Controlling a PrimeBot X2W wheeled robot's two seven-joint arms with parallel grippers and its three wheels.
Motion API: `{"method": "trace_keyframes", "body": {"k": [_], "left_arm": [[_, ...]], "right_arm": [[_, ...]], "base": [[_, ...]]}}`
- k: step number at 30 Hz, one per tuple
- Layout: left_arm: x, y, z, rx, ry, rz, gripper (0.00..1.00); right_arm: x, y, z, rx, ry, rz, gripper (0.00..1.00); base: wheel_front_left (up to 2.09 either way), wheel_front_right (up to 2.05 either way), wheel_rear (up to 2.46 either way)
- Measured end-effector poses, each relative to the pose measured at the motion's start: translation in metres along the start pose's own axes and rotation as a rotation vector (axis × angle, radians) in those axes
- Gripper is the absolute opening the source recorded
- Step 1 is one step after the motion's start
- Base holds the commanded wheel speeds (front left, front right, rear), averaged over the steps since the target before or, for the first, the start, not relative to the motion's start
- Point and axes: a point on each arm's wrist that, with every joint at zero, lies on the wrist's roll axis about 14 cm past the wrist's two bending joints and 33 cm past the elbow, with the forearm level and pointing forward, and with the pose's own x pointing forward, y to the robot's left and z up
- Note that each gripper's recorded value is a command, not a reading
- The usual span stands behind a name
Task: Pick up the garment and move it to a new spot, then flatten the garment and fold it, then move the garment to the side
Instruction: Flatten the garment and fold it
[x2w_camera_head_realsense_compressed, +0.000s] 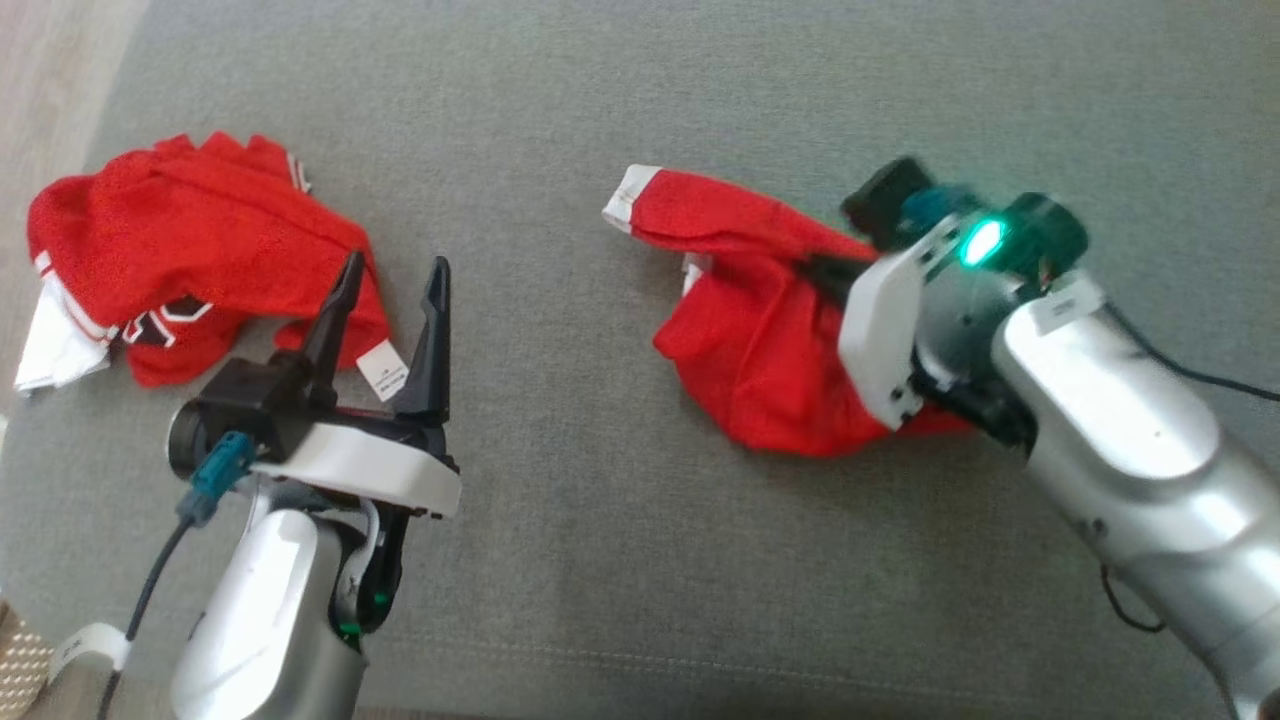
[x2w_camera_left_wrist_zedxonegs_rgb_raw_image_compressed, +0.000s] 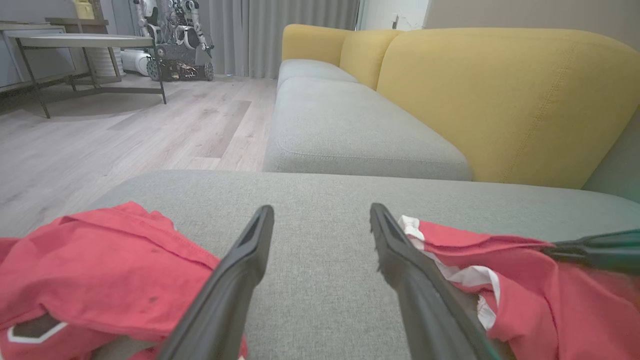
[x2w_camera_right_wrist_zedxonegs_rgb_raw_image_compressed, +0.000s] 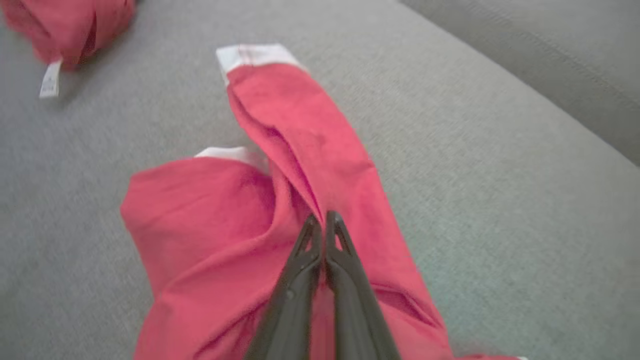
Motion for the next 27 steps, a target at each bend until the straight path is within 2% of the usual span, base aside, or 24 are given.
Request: {"method": "trace_keyframes", "body": {"k": [6, 9, 16, 20, 21, 23, 27], "left_arm": [[0.005, -0.006, 0.004, -0.005, -0.018, -0.016, 1.0], [0.008, -0.009, 0.006, 0.001, -0.027, -0.024, 1.0], [0.011, -0.023, 0.007, 0.003, -0.034, -0.068, 1.0], [0.009, -0.026, 0.002, -0.003, -0.02, -0.077, 1.0], [0.01, -0.027, 0.001, -0.004, -0.018, -0.079, 1.0], [0.01, -0.029, 0.0, -0.006, -0.015, -0.082, 1.0], [0.012, -0.033, 0.0, -0.003, -0.017, -0.094, 1.0]], "right_arm": [[-0.029, -0.038, 0.03, 0.172, -0.215, -0.094, 0.0], [-0.047, -0.05, 0.019, 0.307, -0.287, -0.135, 0.0], [-0.078, -0.043, -0.065, 0.747, -0.333, -0.235, 0.0], [-0.088, -0.018, -0.113, 0.946, -0.31, -0.293, 0.0], [-0.091, -0.012, -0.122, 0.983, -0.303, -0.306, 0.17], [-0.097, -0.005, -0.133, 1.032, -0.305, -0.333, 1.0], [-0.11, -0.01, -0.134, 1.024, -0.349, -0.396, 1.0]], "base": [[0.0, 0.0, 0.0], [0.0, 0.0, 0.0], [0.0, 0.0, 0.0], [0.0, 0.0, 0.0], [0.0, 0.0, 0.0], [0.0, 0.0, 0.0], [0.0, 0.0, 0.0]]}}
